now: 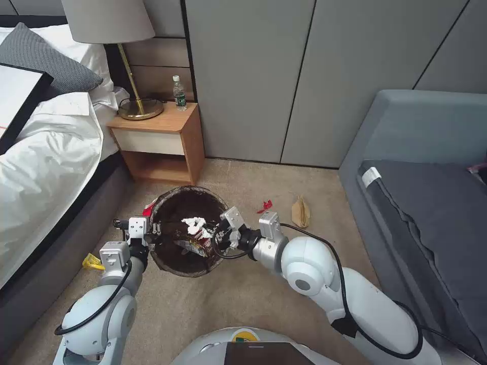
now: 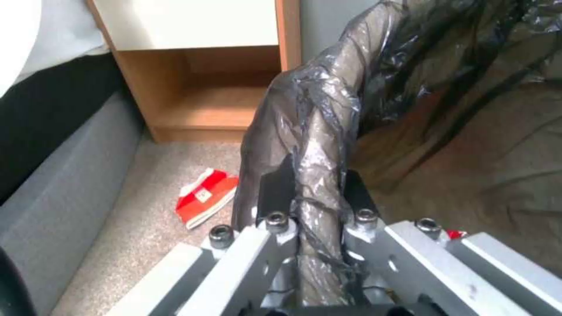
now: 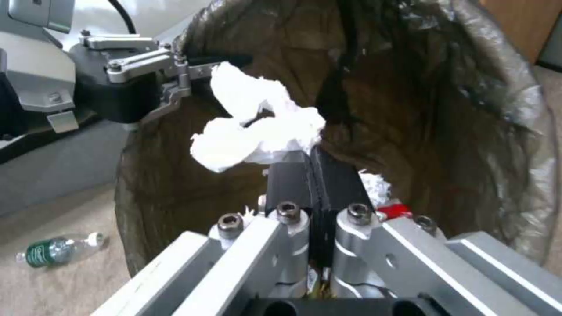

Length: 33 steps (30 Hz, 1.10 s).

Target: Pick up the trash bin, then pick up the garbage from the floor and place it into the trash bin.

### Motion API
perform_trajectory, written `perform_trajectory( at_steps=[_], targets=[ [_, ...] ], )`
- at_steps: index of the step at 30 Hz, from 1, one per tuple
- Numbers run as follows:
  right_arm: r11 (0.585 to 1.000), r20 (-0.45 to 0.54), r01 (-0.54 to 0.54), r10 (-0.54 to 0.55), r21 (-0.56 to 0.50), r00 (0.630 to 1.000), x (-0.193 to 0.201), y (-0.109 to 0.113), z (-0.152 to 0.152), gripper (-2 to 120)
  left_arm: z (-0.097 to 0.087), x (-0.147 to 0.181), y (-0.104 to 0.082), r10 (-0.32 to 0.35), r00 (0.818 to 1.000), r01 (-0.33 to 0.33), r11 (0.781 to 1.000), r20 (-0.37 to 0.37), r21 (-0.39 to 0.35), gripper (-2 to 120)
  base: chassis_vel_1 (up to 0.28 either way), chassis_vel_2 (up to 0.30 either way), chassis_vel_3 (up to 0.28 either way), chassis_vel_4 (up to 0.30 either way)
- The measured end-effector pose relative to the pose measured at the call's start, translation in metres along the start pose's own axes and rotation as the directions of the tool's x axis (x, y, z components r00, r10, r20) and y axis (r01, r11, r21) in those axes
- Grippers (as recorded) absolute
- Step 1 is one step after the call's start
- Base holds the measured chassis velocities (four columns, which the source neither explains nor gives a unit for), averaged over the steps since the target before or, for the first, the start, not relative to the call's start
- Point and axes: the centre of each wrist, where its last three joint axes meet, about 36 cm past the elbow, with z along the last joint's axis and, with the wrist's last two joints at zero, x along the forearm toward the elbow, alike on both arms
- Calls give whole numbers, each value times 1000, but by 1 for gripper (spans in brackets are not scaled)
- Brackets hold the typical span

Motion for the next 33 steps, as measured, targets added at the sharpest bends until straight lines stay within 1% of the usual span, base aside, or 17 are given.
perform_trajectory(
  at_steps=[6, 8, 9, 10, 13, 14, 16, 17, 18, 20, 21, 23, 26, 27, 31, 32, 33],
  targets=[
    [1000, -10, -11, 11, -2, 1000, -6, -2, 1, -2, 0, -1, 0, 1, 1000, -1, 1000, 1, 1, 3, 0, 0, 0, 0],
    [1000, -13, -17, 17, -3, 1000, -7, -3, 2, 0, 0, -1, 0, 1, 1000, -1, 1000, 1, 1, 3, 0, 0, 0, 0],
    [1000, -15, -24, 24, -3, 1000, -8, -3, 3, 7, 0, -1, 0, 1, 1000, -1, 1000, 2, 1, 3, 0, 0, 0, 0],
    [1000, -15, -24, 24, -3, 1000, -8, -3, 3, 7, 0, -1, 0, 1, 1000, -1, 1000, 2, 1, 3, 0, 0, 0, 0],
    [999, -24, -40, 39, -2, 999, -12, -4, 5, 21, 0, -2, 0, 2, 1000, -2, 1000, 3, 2, 3, 0, 0, 0, 0],
    [999, -24, -40, 39, -2, 999, -12, -4, 5, 21, 0, -2, 0, 2, 1000, -2, 1000, 3, 2, 3, 0, 0, 0, 0],
    [999, -27, -45, 45, -4, 999, -14, -5, 6, 27, -1, -2, 0, 2, 1000, -2, 1000, 4, 2, 3, 0, 0, 0, 0],
    [999, -28, -48, 48, -6, 998, -15, -5, 7, 34, -1, -2, 0, 3, 1000, -3, 1000, 4, 3, 3, 0, 0, 0, 0],
    [999, -28, -48, 48, -6, 998, -15, -5, 7, 34, -1, -2, 0, 3, 1000, -3, 1000, 4, 3, 3, 0, 0, 0, 0],
    [999, -29, -52, 52, -8, 998, -17, -5, 7, 41, 0, -2, 0, 3, 1000, -3, 1000, 3, 4, 3, 0, 0, 0, 0],
    [998, -28, -56, 55, -9, 998, -18, -5, 7, 49, 0, -3, 0, 3, 1000, -3, 1000, 3, 4, 3, 0, 0, 0, 0],
    [998, -27, -57, 57, -10, 998, -19, -5, 7, 52, 0, -3, 0, 4, 1000, -4, 1000, 3, 4, 3, 0, 0, 0, 0],
    [998, -24, -60, 60, -10, 998, -19, -5, 7, 67, 0, -3, 0, 5, 1000, -5, 1000, 3, 5, 3, 0, 0, 0, 0],
    [998, -24, -60, 60, -10, 998, -19, -5, 7, 67, 0, -3, 0, 5, 1000, -5, 1000, 3, 5, 3, 0, 0, 0, 0],
    [998, -22, -64, 63, -9, 998, -19, -5, 7, 86, 0, -4, -1, 7, 1000, -7, 1000, 2, 6, 3, 0, 0, 0, 0],
    [998, -22, -64, 63, -9, 998, -19, -5, 7, 86, 0, -4, -1, 7, 1000, -7, 1000, 2, 6, 3, 0, 0, 0, 0],
    [998, -21, -64, 64, -9, 998, -19, -5, 7, 91, 0, -4, -1, 8, 1000, -8, 1000, 2, 6, 3, 0, 0, 0, 0]
  ],
)
